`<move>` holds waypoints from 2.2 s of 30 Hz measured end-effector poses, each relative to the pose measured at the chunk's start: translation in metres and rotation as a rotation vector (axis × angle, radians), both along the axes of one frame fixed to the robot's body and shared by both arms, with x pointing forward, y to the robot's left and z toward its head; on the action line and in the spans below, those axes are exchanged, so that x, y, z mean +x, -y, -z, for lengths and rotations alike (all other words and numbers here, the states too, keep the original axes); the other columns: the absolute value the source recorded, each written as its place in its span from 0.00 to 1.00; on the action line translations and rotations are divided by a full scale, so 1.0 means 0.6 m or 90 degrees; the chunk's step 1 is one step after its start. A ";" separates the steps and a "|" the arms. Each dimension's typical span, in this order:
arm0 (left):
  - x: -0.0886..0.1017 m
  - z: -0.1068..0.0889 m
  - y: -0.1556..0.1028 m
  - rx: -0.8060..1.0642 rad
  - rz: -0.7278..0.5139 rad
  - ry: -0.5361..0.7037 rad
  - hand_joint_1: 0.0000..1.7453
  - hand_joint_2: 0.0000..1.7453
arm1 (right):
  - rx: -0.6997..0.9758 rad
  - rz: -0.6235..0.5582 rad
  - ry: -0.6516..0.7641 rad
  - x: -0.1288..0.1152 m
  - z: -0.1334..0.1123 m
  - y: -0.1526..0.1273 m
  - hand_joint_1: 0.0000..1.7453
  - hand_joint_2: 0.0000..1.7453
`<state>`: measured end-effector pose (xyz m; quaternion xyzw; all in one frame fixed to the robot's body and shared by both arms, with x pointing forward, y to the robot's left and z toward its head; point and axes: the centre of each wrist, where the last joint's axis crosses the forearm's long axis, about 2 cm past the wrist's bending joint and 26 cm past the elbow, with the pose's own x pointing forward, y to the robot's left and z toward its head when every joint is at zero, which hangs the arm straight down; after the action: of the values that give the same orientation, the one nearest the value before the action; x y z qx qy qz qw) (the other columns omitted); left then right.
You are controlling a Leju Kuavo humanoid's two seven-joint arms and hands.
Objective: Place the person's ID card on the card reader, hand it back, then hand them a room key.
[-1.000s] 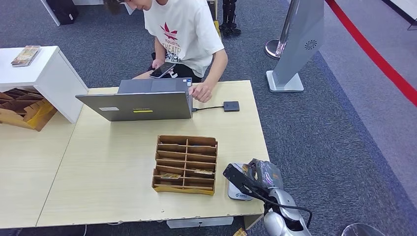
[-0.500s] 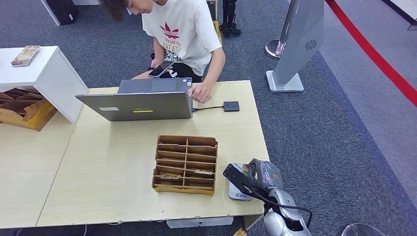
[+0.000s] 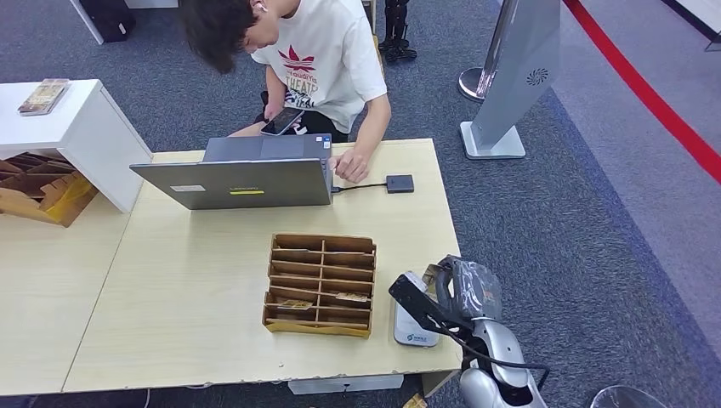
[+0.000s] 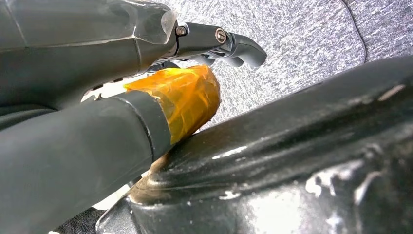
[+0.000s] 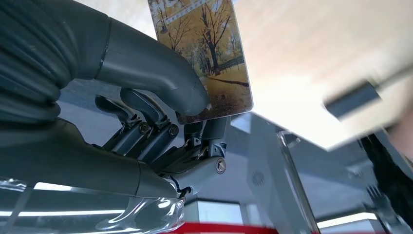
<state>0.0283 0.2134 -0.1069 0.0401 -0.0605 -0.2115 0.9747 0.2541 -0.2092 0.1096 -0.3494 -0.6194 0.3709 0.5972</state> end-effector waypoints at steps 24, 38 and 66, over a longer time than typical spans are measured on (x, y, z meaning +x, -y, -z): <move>-0.006 0.001 -0.001 -0.007 -0.009 0.013 0.00 0.00 | 0.130 -0.053 0.323 -0.040 -0.144 -0.015 1.00 1.00; 0.003 0.000 -0.002 0.001 0.045 0.013 0.00 0.00 | 0.191 -0.202 0.371 0.093 -0.284 -0.107 1.00 1.00; 0.018 -0.001 -0.008 0.006 0.136 0.014 0.00 0.00 | 0.039 -0.122 0.265 0.248 -0.328 -0.178 0.00 1.00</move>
<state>0.0392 0.2180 -0.1066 0.0402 -0.0745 -0.3142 0.9456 0.4030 -0.1022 0.3064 -0.3394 -0.7706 0.3272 0.4289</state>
